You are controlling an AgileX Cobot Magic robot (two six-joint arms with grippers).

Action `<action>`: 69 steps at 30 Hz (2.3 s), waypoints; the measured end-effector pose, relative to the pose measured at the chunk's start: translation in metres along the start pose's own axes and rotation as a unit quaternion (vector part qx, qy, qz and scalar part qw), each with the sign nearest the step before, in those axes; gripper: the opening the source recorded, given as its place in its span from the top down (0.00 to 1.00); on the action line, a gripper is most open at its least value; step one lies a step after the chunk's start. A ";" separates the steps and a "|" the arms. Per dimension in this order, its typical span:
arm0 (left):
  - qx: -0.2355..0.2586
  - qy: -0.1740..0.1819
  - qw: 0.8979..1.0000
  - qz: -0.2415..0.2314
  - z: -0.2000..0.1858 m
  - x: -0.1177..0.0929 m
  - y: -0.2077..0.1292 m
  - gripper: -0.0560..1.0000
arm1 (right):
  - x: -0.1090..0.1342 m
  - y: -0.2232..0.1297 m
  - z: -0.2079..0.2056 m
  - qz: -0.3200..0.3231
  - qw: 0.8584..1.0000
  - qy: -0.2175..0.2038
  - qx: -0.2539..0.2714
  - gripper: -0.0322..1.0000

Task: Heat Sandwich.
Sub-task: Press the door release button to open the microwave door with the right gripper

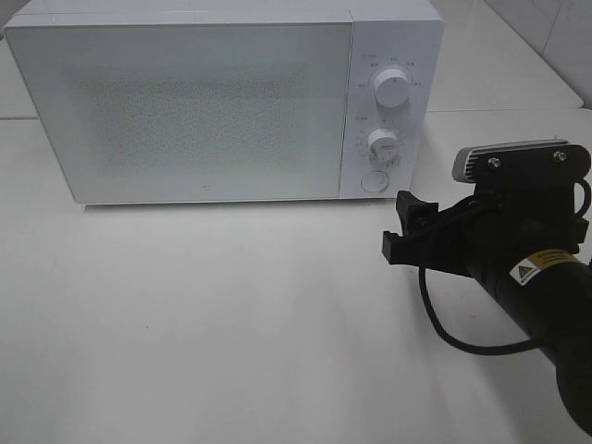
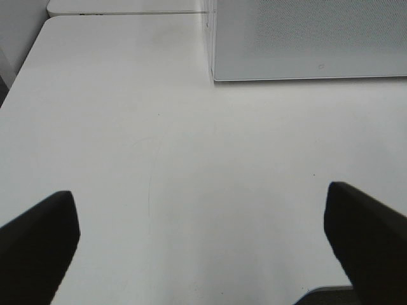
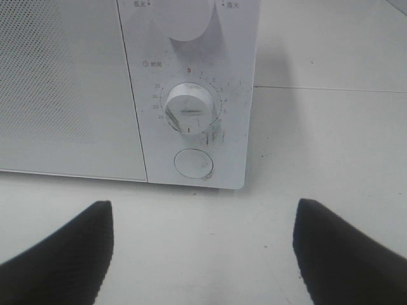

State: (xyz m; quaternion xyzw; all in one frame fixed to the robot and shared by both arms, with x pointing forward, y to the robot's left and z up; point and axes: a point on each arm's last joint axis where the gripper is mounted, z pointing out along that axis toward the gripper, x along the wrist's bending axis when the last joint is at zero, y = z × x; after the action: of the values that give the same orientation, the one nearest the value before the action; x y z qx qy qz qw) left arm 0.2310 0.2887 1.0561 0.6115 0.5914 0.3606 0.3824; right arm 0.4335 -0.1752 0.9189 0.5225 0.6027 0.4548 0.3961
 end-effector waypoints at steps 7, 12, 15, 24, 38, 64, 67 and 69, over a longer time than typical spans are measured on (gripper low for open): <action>0.000 0.000 1.000 0.000 0.000 0.000 0.000 0.01 | 0.000 0.000 0.000 0.053 0.999 -0.005 0.002 0.24; 0.000 0.000 1.000 0.000 0.000 0.000 0.000 0.01 | 0.000 -0.001 0.000 0.164 0.986 -0.006 0.003 0.24; 0.000 0.000 1.000 0.000 0.000 0.000 0.000 0.01 | 0.000 -0.001 0.000 0.247 0.969 -0.006 0.005 0.24; 0.000 0.000 1.000 0.000 0.000 0.000 0.000 0.01 | 0.000 -0.001 0.000 0.528 0.849 -0.008 0.003 0.32; 0.000 0.000 1.000 0.000 0.000 0.000 0.000 0.01 | -0.001 -0.002 0.000 0.704 0.710 -0.018 0.002 0.79; 0.000 0.000 1.000 0.000 0.000 0.000 0.000 0.01 | 0.016 -0.023 0.026 0.709 0.703 -0.055 0.035 0.96; 0.000 0.000 1.000 0.000 0.000 0.000 0.000 0.01 | 0.019 -0.023 0.030 0.709 0.702 -0.054 0.035 0.96; 0.000 0.000 1.000 0.000 0.000 0.000 0.000 0.01 | 0.022 -0.024 0.038 0.711 0.700 -0.055 0.037 0.96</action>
State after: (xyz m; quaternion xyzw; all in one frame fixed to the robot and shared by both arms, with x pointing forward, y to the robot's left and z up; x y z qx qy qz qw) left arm 0.2310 0.2887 1.0561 0.6115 0.5914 0.3606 0.3824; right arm 0.4596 -0.1493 0.8851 0.8341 0.0459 0.5487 -0.0323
